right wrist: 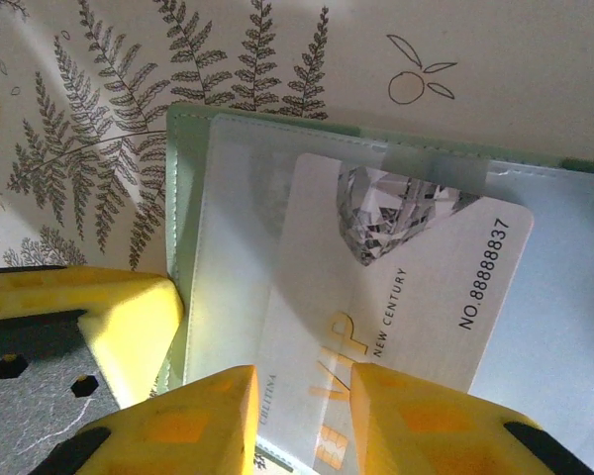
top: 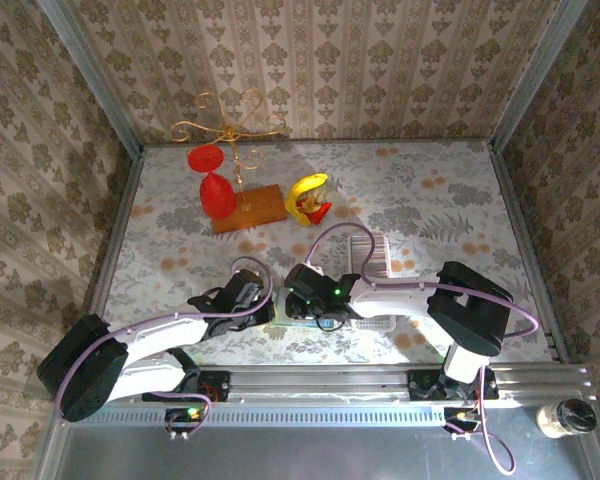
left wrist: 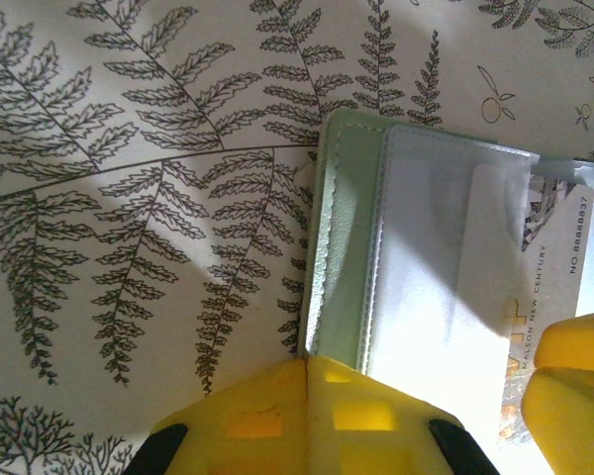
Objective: Put the credit cards into the card holder
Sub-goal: Insert the credit card into the card slot.
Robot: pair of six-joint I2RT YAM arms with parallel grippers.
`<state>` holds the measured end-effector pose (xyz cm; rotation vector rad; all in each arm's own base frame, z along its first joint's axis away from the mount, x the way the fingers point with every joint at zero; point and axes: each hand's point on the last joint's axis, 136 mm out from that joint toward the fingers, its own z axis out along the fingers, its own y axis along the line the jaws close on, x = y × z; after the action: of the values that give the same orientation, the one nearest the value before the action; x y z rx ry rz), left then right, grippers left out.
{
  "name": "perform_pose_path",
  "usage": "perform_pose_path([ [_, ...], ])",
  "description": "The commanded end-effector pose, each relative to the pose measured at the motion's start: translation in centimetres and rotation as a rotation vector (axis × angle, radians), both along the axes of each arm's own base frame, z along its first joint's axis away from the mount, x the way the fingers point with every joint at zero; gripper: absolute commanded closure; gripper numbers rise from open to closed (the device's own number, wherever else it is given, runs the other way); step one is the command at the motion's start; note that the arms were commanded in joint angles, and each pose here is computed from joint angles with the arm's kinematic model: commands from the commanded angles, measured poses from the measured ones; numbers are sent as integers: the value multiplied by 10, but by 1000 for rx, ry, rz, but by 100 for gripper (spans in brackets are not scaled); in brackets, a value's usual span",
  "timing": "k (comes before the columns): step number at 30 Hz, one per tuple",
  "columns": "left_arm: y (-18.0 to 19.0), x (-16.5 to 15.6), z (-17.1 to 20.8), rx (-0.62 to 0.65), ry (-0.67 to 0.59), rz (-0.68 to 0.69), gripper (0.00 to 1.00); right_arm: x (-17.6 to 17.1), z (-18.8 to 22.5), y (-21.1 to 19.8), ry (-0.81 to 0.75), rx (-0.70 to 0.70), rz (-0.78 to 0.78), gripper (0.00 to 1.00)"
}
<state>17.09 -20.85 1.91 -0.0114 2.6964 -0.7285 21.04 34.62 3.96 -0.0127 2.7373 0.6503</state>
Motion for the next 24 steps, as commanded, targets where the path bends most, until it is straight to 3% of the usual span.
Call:
perform_pose_path([
  [1, 3, -17, -12, 20, 61, -37, 100, 1, 13, -13, -51, -31, -11, 68],
  [11, 1, -16, -10, 17, 59, -40, 100, -1, 0, -36, -59, -113, -44, 68],
  [24, 1, -18, -11, 18, 65, -44, 100, -1, -13, -11, -26, -84, -7, 69],
])
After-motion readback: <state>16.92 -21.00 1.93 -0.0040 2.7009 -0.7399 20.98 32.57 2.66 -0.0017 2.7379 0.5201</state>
